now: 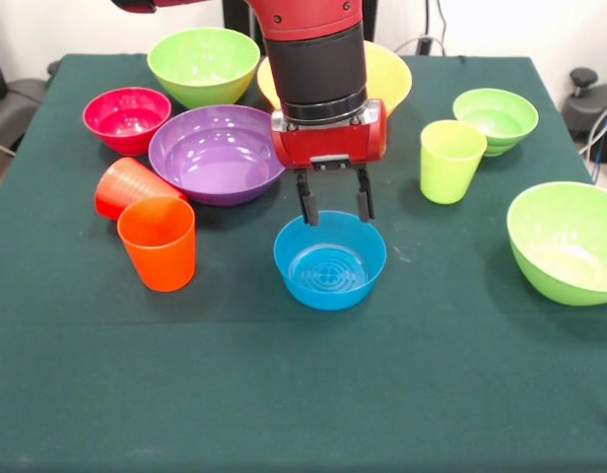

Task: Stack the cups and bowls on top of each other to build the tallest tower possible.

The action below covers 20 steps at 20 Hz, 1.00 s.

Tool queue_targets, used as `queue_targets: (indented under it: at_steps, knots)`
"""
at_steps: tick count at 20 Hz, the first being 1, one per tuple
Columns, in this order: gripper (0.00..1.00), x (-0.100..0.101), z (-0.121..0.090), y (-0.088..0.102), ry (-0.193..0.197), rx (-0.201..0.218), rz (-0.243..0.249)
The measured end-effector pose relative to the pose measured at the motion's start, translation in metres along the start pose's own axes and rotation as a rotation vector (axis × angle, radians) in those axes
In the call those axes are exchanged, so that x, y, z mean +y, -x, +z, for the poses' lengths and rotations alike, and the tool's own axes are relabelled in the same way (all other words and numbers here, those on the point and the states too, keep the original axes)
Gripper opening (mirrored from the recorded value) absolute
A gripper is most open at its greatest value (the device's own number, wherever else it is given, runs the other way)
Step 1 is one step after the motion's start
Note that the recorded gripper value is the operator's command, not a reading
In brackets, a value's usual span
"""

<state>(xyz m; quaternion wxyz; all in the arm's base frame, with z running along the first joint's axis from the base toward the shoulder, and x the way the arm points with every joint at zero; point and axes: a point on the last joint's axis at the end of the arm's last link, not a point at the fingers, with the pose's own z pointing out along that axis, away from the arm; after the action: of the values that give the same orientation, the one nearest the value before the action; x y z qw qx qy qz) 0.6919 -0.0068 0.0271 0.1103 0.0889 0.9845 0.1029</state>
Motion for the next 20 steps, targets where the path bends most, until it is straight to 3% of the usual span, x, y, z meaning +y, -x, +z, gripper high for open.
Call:
queue_targets:
  at_steps: [8,20]
  knots:
    - [1.00,-0.005,0.000,-0.001,-0.002,0.001,0.007]
    - [1.00,-0.035,-0.005,0.002,-0.019,-0.004,0.043]
